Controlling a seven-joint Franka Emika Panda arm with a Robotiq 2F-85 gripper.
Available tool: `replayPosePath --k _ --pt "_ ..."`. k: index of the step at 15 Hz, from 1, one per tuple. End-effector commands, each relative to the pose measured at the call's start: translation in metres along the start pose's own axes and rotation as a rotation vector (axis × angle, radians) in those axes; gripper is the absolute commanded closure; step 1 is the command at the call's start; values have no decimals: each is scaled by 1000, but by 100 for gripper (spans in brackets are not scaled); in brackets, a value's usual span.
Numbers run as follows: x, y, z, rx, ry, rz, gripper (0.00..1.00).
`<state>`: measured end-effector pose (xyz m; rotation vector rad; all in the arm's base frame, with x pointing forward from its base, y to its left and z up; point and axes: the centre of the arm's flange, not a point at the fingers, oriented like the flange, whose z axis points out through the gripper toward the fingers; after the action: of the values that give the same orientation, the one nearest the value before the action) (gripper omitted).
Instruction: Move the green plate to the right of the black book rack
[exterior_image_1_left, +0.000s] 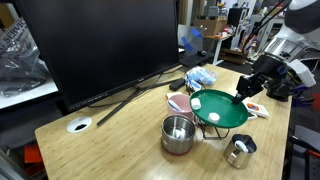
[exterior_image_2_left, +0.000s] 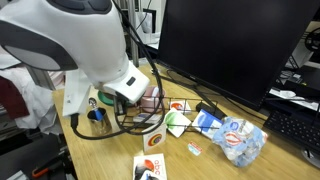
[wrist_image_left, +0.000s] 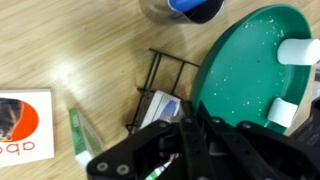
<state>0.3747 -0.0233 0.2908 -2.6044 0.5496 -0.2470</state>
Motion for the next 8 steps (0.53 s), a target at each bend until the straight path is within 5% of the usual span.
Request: replayPosePath --k 1,3,4,8 --pt "-20 31 -24 -43 41 141 98" --pt "-17 47 -27 -59 43 200 98" --pt "14 37 -14 -40 37 152 98" --pt "14 37 -12 -44 31 151 92"
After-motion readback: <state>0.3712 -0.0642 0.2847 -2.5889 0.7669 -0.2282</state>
